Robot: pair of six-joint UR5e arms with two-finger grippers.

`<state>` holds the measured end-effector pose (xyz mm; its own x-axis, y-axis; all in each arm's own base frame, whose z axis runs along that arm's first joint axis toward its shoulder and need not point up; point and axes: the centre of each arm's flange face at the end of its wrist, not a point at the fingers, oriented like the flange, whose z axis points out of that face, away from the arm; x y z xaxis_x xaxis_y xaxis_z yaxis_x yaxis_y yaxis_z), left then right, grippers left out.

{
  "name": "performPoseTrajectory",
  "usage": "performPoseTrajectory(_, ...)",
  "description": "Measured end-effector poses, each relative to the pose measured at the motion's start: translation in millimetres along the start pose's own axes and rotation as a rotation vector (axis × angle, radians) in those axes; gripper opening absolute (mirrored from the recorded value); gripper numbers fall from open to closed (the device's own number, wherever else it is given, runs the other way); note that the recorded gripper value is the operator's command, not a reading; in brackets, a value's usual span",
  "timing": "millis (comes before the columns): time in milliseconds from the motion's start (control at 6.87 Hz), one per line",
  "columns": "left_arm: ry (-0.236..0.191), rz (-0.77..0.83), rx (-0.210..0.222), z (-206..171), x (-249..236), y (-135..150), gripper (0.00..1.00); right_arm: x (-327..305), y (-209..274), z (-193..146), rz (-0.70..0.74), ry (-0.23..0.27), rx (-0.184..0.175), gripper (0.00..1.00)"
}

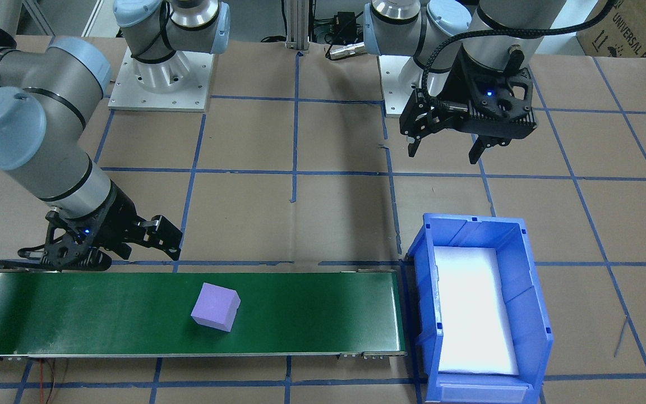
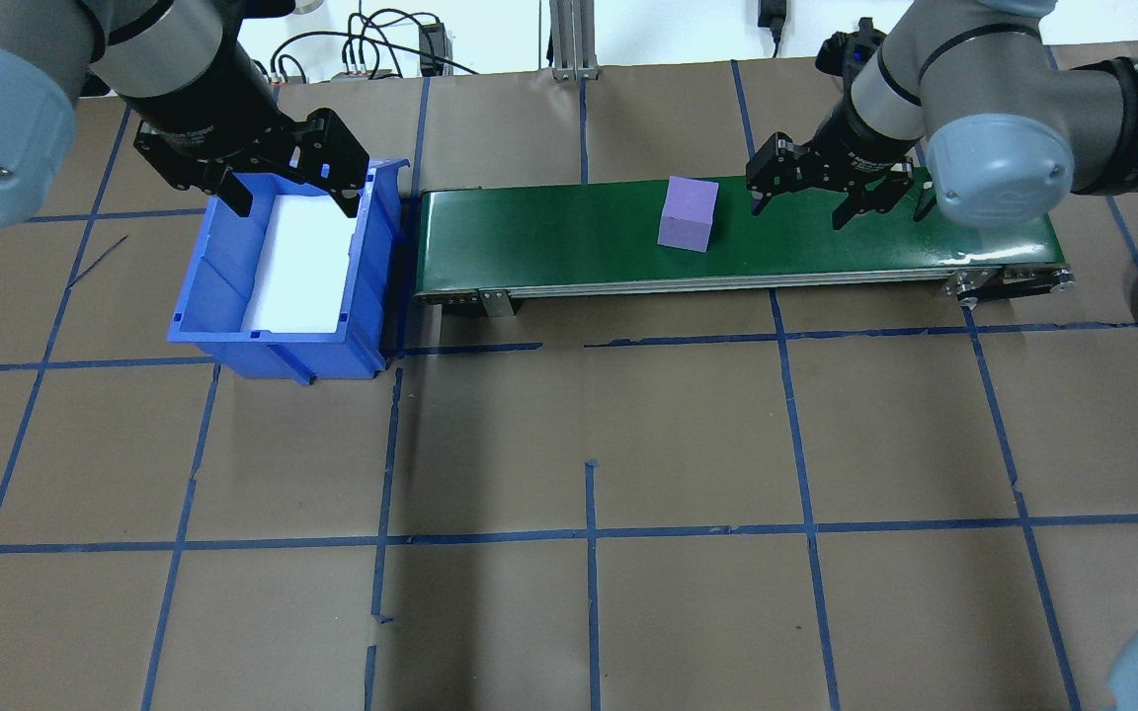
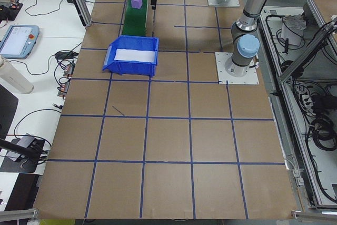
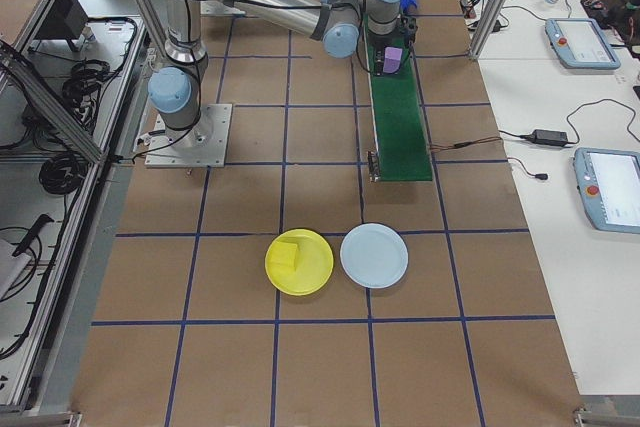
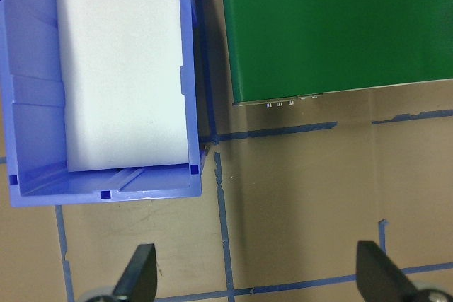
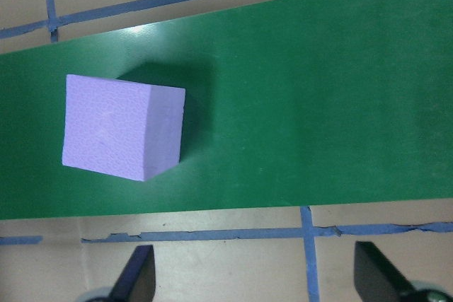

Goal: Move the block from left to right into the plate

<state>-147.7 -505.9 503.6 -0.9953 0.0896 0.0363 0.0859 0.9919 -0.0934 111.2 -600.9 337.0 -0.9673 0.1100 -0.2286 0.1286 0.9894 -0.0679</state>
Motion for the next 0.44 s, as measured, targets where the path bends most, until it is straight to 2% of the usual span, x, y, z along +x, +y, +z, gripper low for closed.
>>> performPoseTrajectory(437,0.0,0.001,0.0,-0.1,0.0,0.2,1.0,-3.2,-41.8,14.9,0.041,-0.013,0.014,1.0)
